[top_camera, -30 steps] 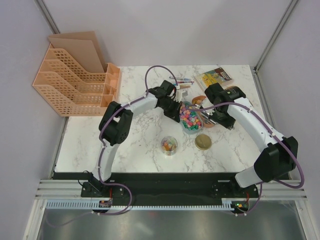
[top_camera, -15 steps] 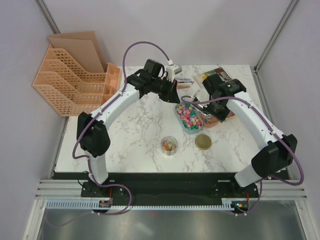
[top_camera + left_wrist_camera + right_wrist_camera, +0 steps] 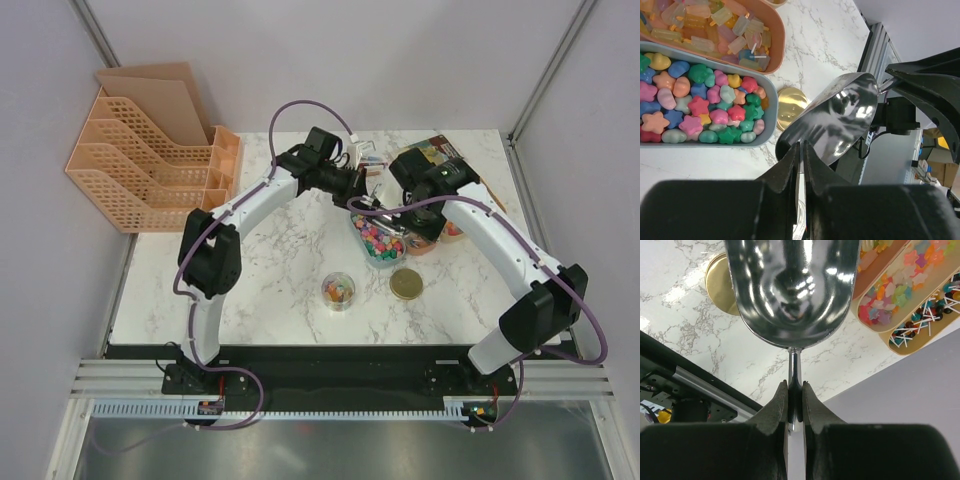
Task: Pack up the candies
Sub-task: Adjust the spatula, then move the storage box to the center of the board, then scoop the fake candies from the storage box.
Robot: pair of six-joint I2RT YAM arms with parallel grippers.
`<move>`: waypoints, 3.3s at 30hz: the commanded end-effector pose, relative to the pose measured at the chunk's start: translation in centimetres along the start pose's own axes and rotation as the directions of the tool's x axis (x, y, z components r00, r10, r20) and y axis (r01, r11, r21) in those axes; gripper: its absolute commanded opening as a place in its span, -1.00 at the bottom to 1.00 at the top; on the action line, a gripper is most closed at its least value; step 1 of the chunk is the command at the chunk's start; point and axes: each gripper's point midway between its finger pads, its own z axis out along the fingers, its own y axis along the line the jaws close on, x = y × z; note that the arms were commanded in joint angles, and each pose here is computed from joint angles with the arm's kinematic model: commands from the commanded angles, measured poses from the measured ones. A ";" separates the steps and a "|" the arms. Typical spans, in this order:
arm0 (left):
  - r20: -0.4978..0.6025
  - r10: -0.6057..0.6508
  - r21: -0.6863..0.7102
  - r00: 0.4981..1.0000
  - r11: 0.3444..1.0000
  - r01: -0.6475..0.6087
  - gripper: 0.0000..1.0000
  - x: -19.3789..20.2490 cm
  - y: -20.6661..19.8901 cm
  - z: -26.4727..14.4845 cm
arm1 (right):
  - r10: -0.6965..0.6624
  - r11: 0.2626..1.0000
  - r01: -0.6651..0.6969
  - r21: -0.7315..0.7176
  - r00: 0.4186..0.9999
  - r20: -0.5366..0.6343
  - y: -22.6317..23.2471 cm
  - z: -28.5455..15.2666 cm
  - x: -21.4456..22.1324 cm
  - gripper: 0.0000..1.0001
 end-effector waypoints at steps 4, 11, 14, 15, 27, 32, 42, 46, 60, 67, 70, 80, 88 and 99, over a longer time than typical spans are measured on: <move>0.016 0.014 0.036 1.000 0.999 -0.015 -0.76 -0.6 -1.1 0.4 | -0.002 1.000 0.000 0.016 0.988 0.157 0.0 -4.8 -0.9 -1.00; 0.002 0.028 0.030 1.000 0.999 -0.028 -0.75 -0.1 -1.2 1.1 | 0.015 0.999 -0.028 0.046 0.963 0.269 -0.8 -7.2 -2.7 -1.00; 0.002 0.037 0.028 0.999 0.999 -0.037 -0.75 -0.1 -1.5 1.2 | 0.022 0.998 -0.039 0.052 0.957 0.290 -1.0 -7.6 -3.0 -1.00; 0.003 0.041 0.025 0.999 0.999 -0.041 -0.74 -0.1 -1.4 1.3 | 0.027 0.998 -0.044 0.051 0.956 0.293 -1.1 -7.7 -3.0 -1.00; -0.001 0.047 0.025 0.999 0.999 -0.047 -0.68 0.0 -1.8 1.7 | 0.153 0.980 -0.183 0.079 0.946 0.285 -3.2 -7.4 -2.3 -1.00; 0.052 0.135 -0.171 0.989 0.977 -0.125 -0.45 -2.0 0.1 -0.4 | 0.239 0.965 -0.256 0.046 0.942 0.236 -3.2 -6.6 -1.2 -1.00; 0.001 0.100 -0.390 0.995 0.916 -0.092 -0.95 4.2 8.4 -2.6 | 0.267 0.962 -0.267 -0.059 0.964 -0.008 -0.6 -1.6 1.6 -1.00; -0.026 0.011 -0.377 1.000 0.926 -0.020 -0.95 6.8 10.2 -0.8 | 0.273 0.956 -0.275 -0.103 0.961 -0.040 0.4 -0.7 1.7 -0.99; -0.098 -0.047 -0.278 0.994 0.960 0.018 -0.95 7.3 11.0 6.3 | 0.263 0.947 -0.285 -0.151 0.953 -0.149 2.5 1.3 4.1 -0.99; -0.121 -0.027 -0.230 0.992 0.973 -0.002 -0.95 7.0 9.7 8.9 | 0.292 0.930 -0.325 -0.170 0.937 -0.191 3.3 1.9 5.7 -1.00; -0.130 -0.011 -0.213 0.991 0.977 -0.018 -0.95 7.0 8.9 10.0 | 0.299 0.929 -0.332 -0.161 0.933 -0.200 3.0 2.0 5.9 -0.99; -0.164 -0.019 -0.263 0.986 0.965 -0.025 -0.23 8.4 8.4 7.2 | 0.294 0.933 -0.331 -0.137 0.926 -0.237 1.7 2.9 5.3 -1.00; -0.083 -0.029 -0.296 0.996 0.955 0.003 -0.17 9.2 8.3 2.3 | 0.289 0.928 -0.341 -0.146 0.911 -0.294 1.4 4.7 4.5 -1.00; 0.023 0.012 -0.324 1.000 0.946 -0.004 -0.16 7.5 7.7 -0.8 | 0.225 0.949 -0.281 -0.141 0.921 -0.319 1.2 6.0 2.4 -1.00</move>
